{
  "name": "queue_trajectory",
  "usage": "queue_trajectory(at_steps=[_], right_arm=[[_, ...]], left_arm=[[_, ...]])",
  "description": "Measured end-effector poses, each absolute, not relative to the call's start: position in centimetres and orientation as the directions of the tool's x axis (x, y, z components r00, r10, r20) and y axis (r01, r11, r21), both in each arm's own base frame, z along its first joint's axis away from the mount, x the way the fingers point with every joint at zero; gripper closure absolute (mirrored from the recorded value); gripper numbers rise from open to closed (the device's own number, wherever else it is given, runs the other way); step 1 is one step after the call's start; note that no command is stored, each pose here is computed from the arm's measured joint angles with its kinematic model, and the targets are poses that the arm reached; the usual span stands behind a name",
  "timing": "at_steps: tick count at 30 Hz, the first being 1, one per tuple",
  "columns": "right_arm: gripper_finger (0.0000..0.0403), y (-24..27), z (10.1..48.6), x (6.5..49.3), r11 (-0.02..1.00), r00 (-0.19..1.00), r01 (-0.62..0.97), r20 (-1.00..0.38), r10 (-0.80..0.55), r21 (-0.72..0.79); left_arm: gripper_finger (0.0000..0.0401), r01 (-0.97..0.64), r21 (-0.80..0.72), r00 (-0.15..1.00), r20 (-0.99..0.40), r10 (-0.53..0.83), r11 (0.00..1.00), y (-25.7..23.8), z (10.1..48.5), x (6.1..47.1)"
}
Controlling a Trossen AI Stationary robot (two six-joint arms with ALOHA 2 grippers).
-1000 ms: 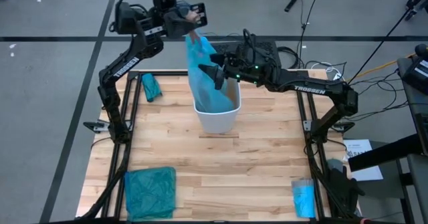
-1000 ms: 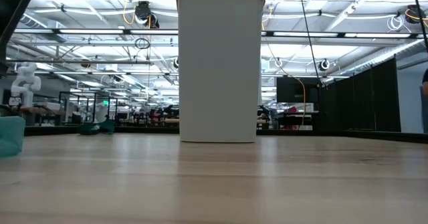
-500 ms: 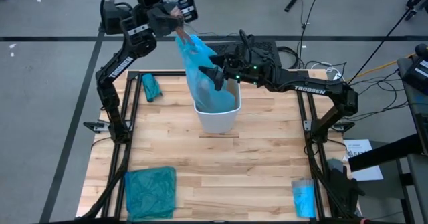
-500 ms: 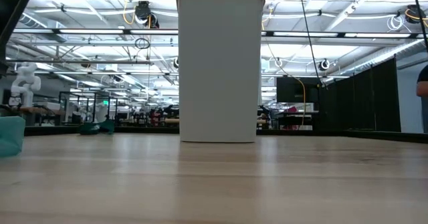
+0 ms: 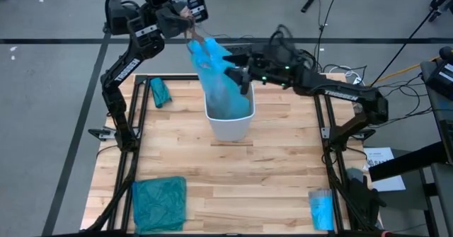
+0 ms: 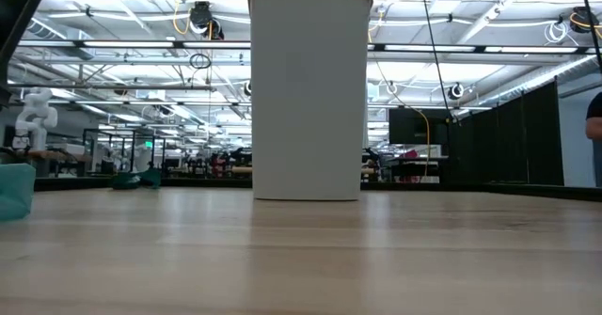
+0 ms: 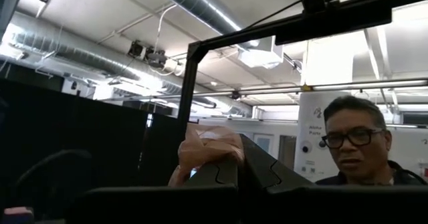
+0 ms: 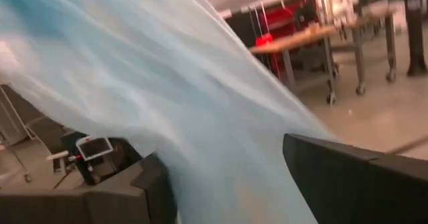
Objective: Place trash/remove bag and relplace
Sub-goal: Remove the blue trash bag from the white trash bin
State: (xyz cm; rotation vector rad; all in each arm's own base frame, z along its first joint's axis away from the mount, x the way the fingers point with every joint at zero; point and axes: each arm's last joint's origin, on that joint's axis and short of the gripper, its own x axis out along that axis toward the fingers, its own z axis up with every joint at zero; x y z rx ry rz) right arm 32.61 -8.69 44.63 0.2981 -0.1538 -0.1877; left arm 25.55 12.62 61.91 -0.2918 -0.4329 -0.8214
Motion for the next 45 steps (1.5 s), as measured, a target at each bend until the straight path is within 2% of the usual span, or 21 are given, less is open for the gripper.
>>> queue_trajectory(at_steps=[5,9,15,23,32,38,45], right_arm=[[0.0165,-7.0,46.9,30.3,0.98,0.965,0.144,0.198,-0.169,0.135],[0.0158,-6.5,46.9,30.3,0.988,0.971,0.146,0.182,-0.153,0.048],[0.0119,-6.8,45.9,31.3,0.992,0.982,0.112,0.146,-0.119,0.057],[0.0075,-7.6,45.4,32.7,0.992,0.973,0.106,0.198,-0.118,0.068],[0.0058,-8.7,46.5,33.6,0.993,0.971,0.112,0.211,-0.116,0.034],[0.0057,-9.1,46.7,34.5,0.992,0.984,-0.039,0.177,0.017,0.118],[0.0057,-9.1,46.8,36.8,0.981,0.976,-0.151,0.177,0.128,0.123]], left_arm=[[0.0401,0.751,-0.086,0.61,0.471,-0.638,0.655,12.9,61.9,25.4],[0.0401,0.749,-0.083,0.613,0.466,-0.639,0.658,13.0,61.8,25.6],[0.0401,0.74,-0.105,0.631,0.452,-0.631,0.665,13.9,61.2,26.2],[0.0401,0.74,-0.142,0.642,0.441,-0.627,0.657,14.1,60.9,26.8],[0.0401,0.751,-0.142,0.635,0.426,-0.645,0.645,13.6,60.8,27.2],[0.0401,0.745,-0.17,0.647,0.419,-0.637,0.645,14.3,60.2,28.1],[0.0401,0.746,-0.24,0.659,0.406,-0.634,0.621,14.8,59.2,29.6]])
